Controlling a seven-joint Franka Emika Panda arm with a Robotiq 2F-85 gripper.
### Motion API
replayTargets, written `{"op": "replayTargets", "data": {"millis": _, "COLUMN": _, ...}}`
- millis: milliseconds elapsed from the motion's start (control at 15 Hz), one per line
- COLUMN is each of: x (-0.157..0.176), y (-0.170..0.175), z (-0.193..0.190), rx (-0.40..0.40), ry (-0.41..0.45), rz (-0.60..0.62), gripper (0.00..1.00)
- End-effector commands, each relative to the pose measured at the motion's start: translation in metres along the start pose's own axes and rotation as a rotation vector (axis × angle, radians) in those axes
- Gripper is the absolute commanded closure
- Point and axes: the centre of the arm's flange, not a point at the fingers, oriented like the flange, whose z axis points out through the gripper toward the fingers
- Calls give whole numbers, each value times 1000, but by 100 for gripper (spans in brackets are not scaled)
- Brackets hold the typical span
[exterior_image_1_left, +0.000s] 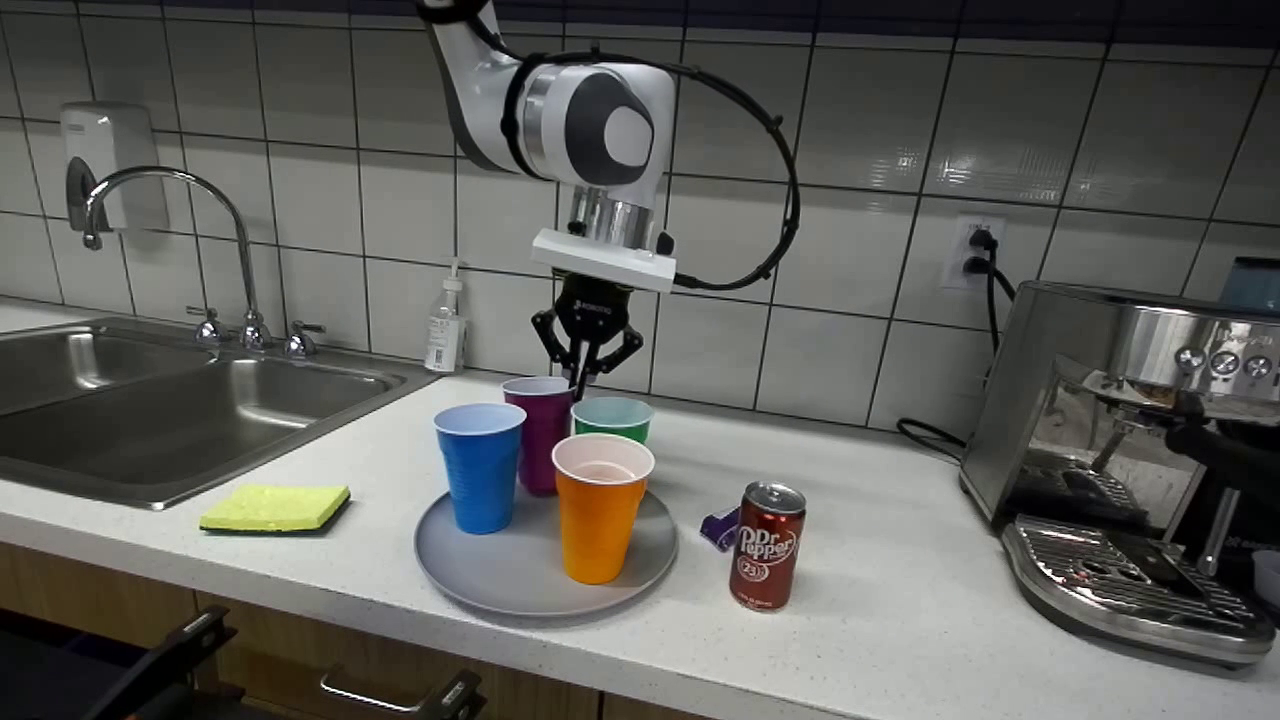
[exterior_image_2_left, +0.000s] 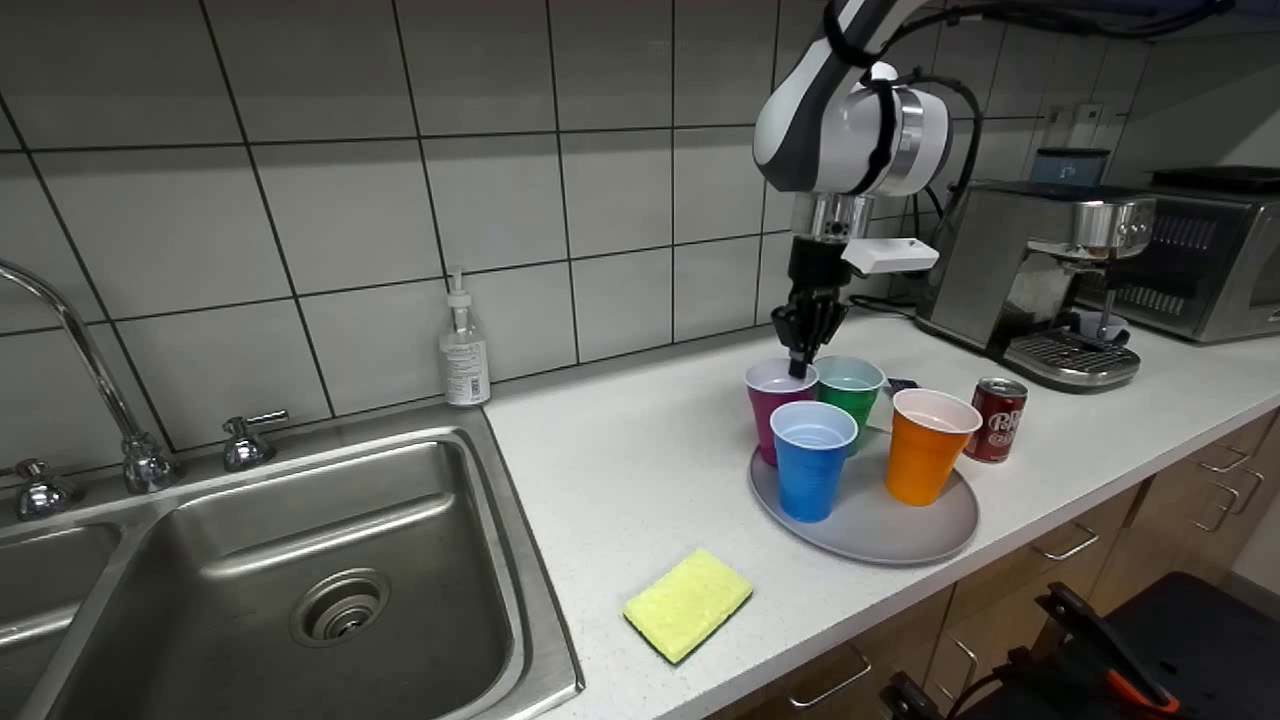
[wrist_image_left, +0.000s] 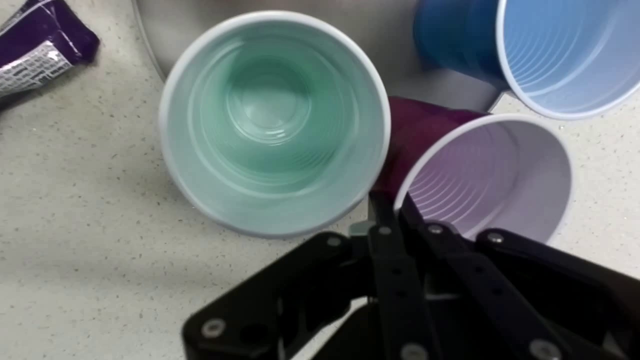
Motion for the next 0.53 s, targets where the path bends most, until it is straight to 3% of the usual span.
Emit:
{"op": "replayTargets", "data": {"millis": 0, "x": 4, "y": 5, "z": -1, "rx": 4, "ry": -17, "rz": -63, "gripper": 99}}
{"op": "replayTargets", "data": {"millis": 467, "x": 1, "y": 4, "z": 7, "rx": 8, "ry": -30, "rz": -131, "gripper": 99}}
